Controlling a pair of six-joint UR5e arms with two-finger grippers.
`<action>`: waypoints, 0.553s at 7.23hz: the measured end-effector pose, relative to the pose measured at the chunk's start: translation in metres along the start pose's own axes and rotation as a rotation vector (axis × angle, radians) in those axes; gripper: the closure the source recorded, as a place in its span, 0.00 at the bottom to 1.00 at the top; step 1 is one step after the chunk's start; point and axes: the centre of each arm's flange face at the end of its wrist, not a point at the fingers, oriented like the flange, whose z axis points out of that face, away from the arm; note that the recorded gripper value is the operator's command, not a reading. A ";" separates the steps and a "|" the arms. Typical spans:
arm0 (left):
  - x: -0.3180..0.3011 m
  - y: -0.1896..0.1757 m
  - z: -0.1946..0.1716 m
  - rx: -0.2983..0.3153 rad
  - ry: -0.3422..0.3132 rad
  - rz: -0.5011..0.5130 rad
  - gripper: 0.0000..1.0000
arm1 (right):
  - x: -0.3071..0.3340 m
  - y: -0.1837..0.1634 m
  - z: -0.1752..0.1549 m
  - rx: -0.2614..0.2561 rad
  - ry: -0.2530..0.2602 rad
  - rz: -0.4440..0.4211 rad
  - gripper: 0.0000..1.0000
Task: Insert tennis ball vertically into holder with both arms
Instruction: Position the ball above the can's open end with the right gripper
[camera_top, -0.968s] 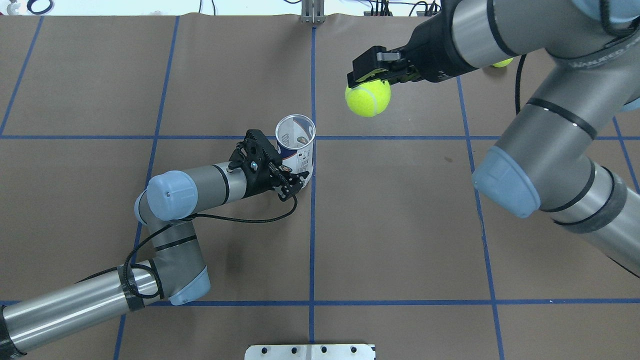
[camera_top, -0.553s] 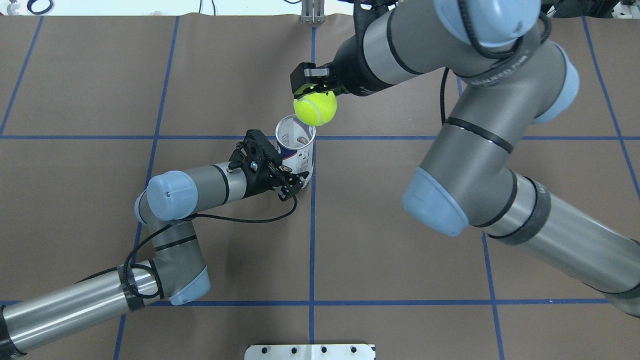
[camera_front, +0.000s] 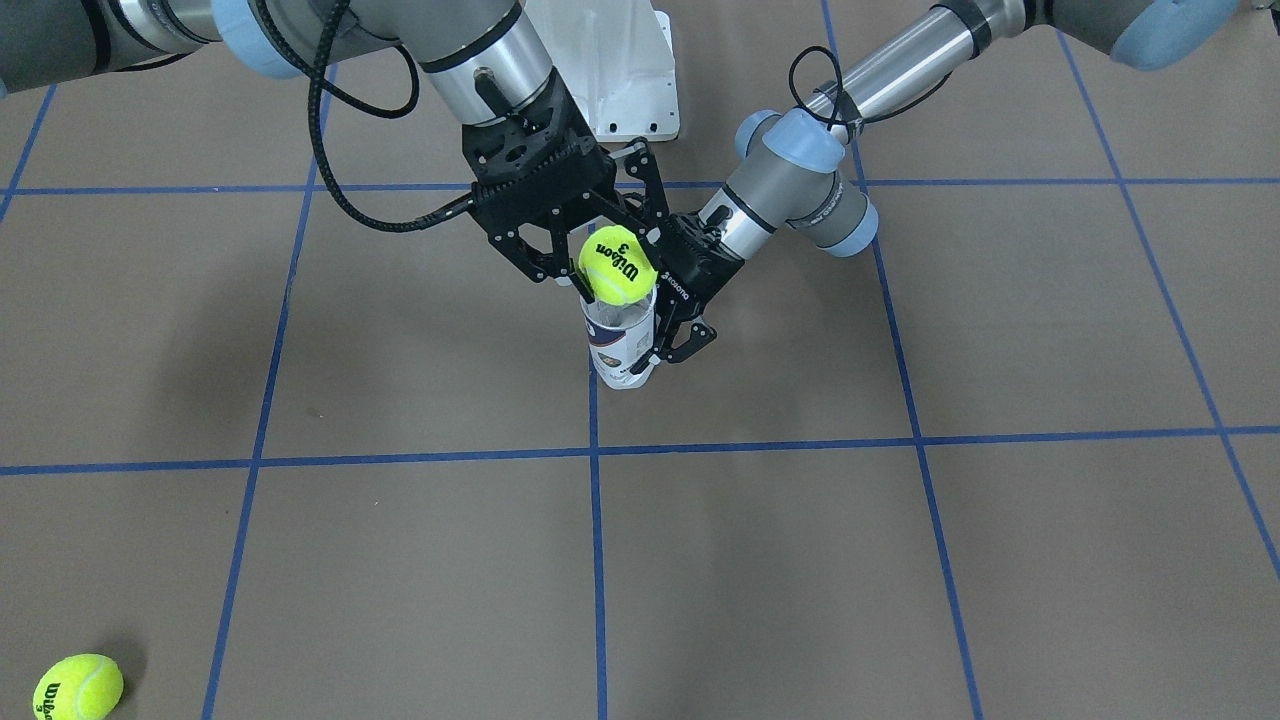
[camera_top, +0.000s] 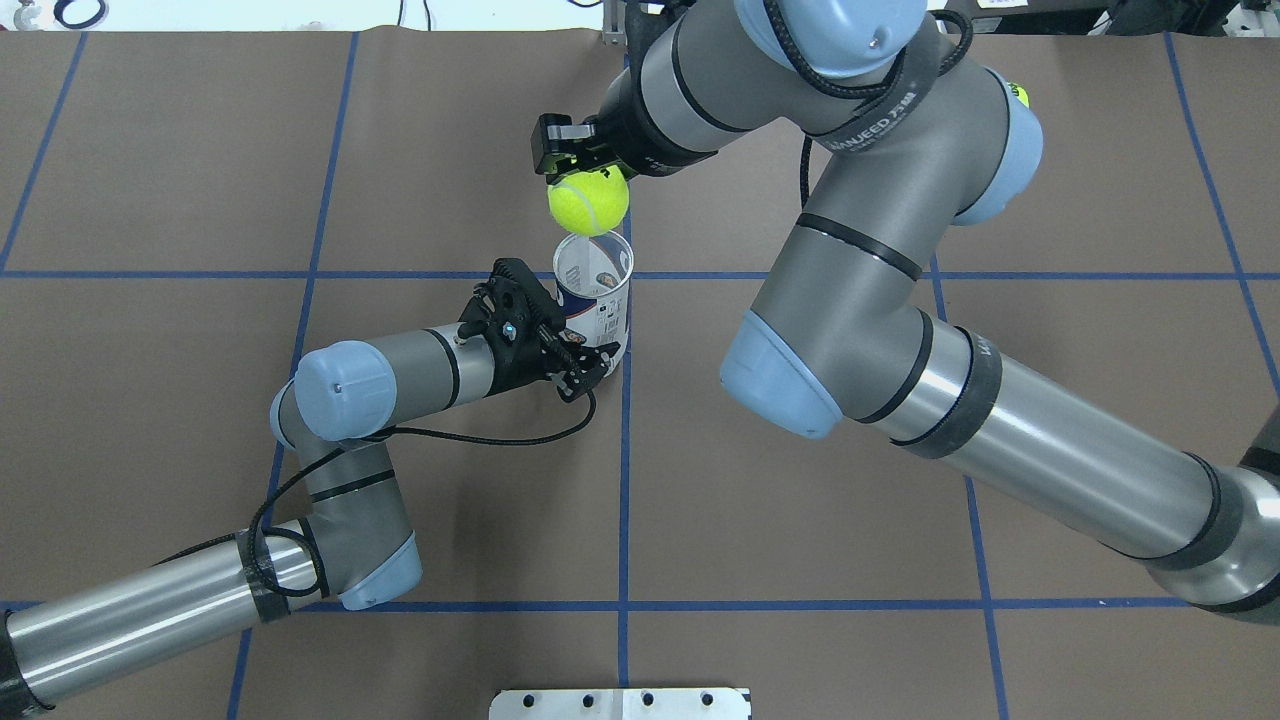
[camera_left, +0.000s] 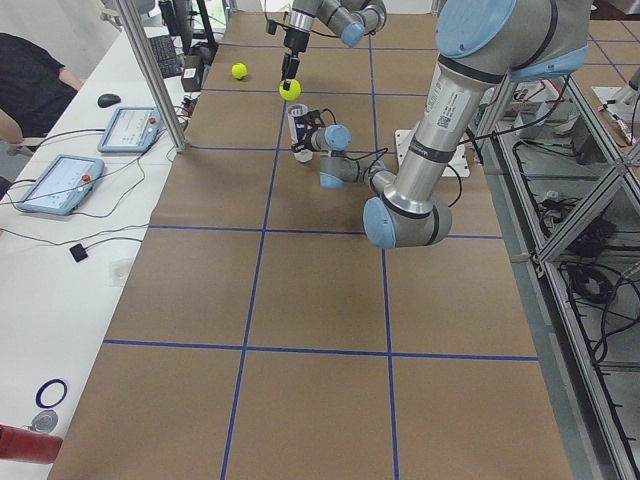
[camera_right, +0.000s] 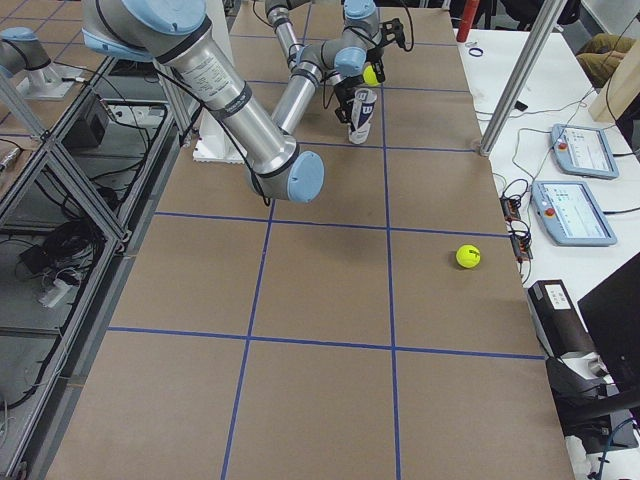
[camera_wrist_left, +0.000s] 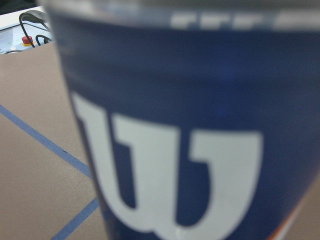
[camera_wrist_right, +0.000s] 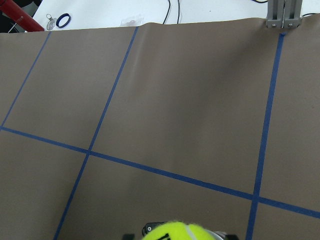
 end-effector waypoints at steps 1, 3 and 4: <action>0.000 0.000 0.000 0.000 0.000 0.000 0.35 | -0.002 0.000 0.010 -0.012 0.010 0.002 1.00; 0.000 0.000 0.000 0.000 0.000 0.000 0.35 | -0.004 0.005 0.020 -0.028 0.016 0.001 1.00; 0.000 0.000 0.000 0.001 0.000 0.000 0.35 | -0.003 0.007 0.020 -0.030 0.017 0.002 1.00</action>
